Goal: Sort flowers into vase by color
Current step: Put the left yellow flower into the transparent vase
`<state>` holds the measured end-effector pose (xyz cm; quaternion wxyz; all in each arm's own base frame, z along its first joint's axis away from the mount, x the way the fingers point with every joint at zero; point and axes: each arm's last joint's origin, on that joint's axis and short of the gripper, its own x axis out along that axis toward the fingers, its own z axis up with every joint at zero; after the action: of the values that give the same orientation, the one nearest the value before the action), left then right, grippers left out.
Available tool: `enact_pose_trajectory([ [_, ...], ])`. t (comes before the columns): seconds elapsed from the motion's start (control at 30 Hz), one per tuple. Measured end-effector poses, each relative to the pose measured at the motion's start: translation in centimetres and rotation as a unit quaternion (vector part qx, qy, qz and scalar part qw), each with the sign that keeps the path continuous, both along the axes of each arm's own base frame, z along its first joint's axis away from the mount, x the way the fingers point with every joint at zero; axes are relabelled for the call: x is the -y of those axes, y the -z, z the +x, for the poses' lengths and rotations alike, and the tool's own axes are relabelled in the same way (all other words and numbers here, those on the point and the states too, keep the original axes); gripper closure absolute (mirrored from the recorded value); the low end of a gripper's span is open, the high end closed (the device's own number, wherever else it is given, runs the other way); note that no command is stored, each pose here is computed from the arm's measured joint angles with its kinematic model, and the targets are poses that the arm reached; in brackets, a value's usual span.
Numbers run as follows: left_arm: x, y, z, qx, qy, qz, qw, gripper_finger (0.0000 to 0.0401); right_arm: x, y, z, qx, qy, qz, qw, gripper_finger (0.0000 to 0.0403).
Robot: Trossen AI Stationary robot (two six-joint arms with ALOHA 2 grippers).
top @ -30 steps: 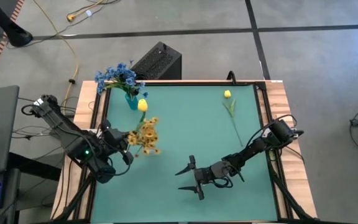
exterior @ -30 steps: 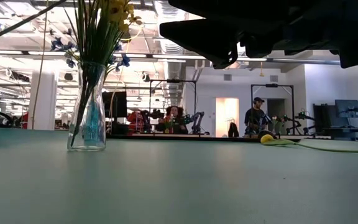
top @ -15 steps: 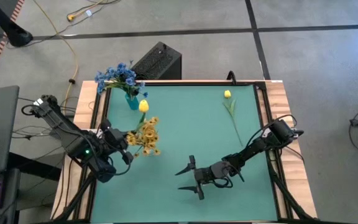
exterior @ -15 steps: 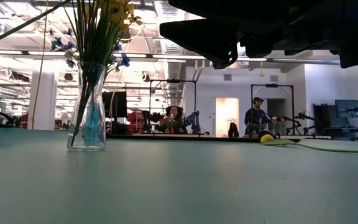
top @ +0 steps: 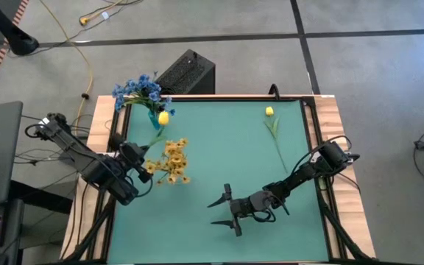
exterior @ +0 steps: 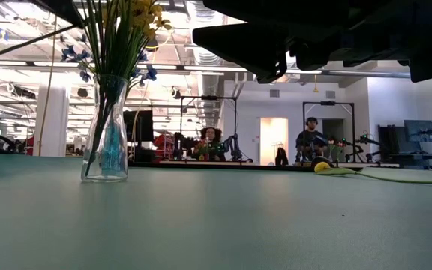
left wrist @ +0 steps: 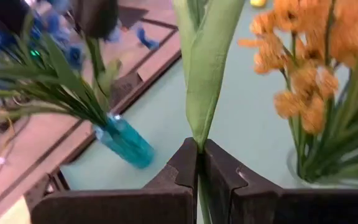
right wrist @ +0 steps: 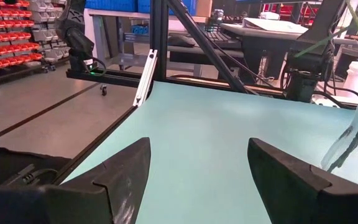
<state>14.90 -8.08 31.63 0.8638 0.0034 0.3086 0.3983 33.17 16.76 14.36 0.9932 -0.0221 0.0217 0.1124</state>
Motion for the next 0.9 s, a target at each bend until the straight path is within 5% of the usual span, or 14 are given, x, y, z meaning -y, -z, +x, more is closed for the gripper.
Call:
enact_pose_trajectory([
  [0.2, -0.2, -1.9, 0.4, 0.078, 0.002, 0.061, 0.995, 0.0401, 0.0, 0.0, 0.0, 0.000, 0.000, 0.000, 1.000, 0.0107],
  [0.5, 0.3, -4.2, 1.3, 0.203, -0.007, 0.173, 0.964, 0.0401, 0.0, 0.1, 0.0, -0.003, 0.000, -0.001, 1.000, 0.0107],
  [0.9, 1.4, -4.7, 1.4, 0.223, 0.010, 0.177, 0.959, 0.0401, 0.0, 0.1, 0.0, -0.004, 0.000, -0.002, 1.000, 0.0107],
])
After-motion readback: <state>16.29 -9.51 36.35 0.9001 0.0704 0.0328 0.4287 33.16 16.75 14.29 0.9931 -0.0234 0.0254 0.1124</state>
